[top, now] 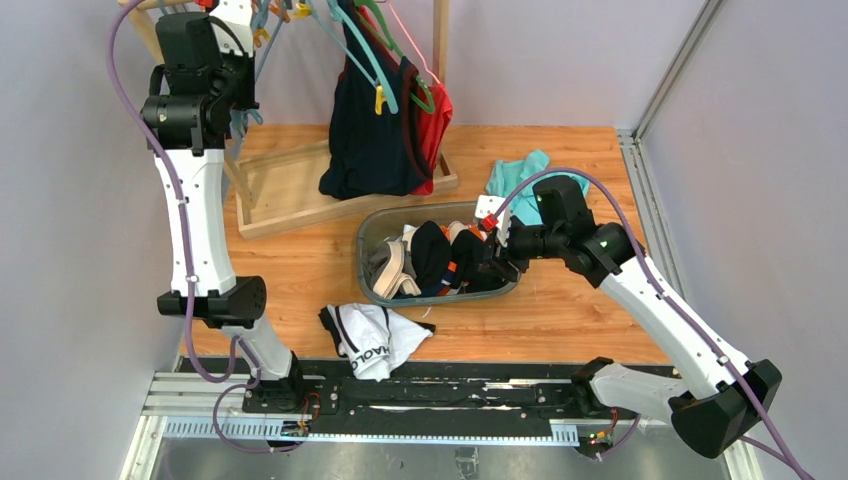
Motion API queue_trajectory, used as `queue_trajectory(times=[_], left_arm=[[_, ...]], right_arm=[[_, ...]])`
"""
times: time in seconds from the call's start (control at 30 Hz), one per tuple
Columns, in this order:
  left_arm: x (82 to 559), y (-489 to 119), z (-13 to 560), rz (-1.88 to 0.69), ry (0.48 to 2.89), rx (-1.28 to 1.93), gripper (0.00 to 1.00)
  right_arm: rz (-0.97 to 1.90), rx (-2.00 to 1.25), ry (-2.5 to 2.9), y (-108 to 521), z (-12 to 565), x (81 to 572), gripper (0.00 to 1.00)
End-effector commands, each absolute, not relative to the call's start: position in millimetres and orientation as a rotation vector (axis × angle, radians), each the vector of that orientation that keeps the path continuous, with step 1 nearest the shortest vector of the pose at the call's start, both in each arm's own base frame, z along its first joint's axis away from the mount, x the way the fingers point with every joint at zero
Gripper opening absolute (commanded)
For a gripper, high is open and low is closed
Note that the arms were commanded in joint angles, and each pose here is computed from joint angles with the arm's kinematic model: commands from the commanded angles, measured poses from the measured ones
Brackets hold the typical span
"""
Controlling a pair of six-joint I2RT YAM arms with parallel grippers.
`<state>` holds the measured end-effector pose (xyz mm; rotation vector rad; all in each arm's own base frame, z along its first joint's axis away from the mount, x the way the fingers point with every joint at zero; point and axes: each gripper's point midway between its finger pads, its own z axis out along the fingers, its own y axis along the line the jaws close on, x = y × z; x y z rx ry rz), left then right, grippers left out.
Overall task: Remove the underwear clipped to the hanger
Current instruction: Place the hanger at the clothesline.
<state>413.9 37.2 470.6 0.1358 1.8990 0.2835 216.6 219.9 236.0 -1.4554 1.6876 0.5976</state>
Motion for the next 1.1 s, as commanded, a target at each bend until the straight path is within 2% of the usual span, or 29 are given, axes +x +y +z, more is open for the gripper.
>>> queue_trajectory(times=[0.0,0.3,0.47,0.77,0.93,1.07], left_arm=[[430,37,485,0.239,1.828,0.096,0.0],[432,36,470,0.235,1.863,0.103,0.01],[423,37,472,0.246,1.836,0.108,0.26],[396,31,477,0.228,1.803,0.147,0.59],[368,22,478,0.196,1.767,0.191,0.72],[344,11,473,0.159,1.738,0.239,0.77]], right_arm=[[0.61,-1.458,1.67,220,236,216,0.55],[0.614,-1.462,1.677,220,233,217,0.55],[0.617,-1.465,1.678,220,232,216,0.55],[0.623,-1.468,1.684,220,230,215,0.55],[0.629,-1.471,1.698,221,225,216,0.55],[0.633,-1.473,1.706,222,222,217,0.55]])
